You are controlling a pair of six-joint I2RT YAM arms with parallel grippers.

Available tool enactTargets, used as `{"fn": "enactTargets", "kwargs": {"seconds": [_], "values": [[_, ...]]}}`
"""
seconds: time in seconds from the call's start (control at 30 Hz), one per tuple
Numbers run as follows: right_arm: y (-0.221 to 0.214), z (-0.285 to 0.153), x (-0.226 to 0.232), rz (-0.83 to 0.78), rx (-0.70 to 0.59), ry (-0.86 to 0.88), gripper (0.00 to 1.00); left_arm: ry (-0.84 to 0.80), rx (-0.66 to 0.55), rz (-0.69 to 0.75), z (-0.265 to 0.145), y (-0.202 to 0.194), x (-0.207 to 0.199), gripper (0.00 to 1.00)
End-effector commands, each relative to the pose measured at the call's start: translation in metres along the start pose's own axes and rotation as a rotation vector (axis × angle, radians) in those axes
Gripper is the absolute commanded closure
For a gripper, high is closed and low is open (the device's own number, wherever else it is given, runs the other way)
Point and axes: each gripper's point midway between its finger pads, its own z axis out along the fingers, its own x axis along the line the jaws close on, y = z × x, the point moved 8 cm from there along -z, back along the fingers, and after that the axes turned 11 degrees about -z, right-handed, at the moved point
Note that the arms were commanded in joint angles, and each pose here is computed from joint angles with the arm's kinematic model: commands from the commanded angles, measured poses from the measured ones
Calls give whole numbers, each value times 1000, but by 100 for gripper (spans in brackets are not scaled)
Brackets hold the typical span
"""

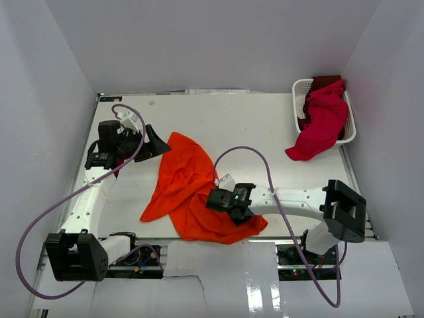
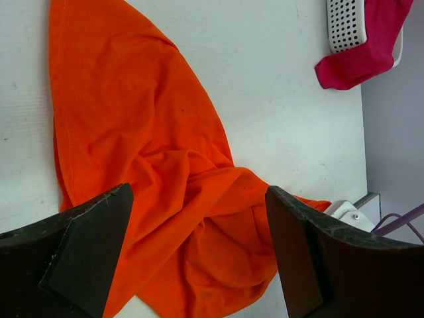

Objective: Fold and stack the t-shirts
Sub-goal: Flatten out the tshirt

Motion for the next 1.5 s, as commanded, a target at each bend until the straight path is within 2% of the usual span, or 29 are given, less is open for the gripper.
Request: {"fn": "enactTargets", "kwargs": {"seconds": [0.0, 0.4, 0.67, 0.77, 0.8, 0.93, 1.0, 1.27, 1.47], "values": [[14, -6, 3, 3, -46, -20, 49, -30, -12, 23, -6, 1, -4, 8], [20, -4, 1, -17, -39, -85, 58, -32, -5, 25, -6, -1, -2, 8], [17, 4, -1, -26, -3, -138, 60, -37, -1, 32, -7, -2, -2, 8], [15, 4, -3, -18, 1, -153, 67, -39, 0, 32, -7, -3, -2, 8], [14, 4, -3, -16, 0, -154, 74, -39, 5, 28, -6, -3, -1, 8], [13, 3, -8, -7, 1, -167, 84, -41, 6, 28, -6, -4, -1, 8], [13, 2, -10, 0, 1, -176, 92, -40, 7, 25, -6, -4, -1, 8], [32, -19, -29, 84, -65, -161, 92, 2, -33, 11, -12, 0, 7, 8], [59, -27, -70, 188, -154, -67, 92, 33, -58, -19, -16, -1, 15, 7]]}}
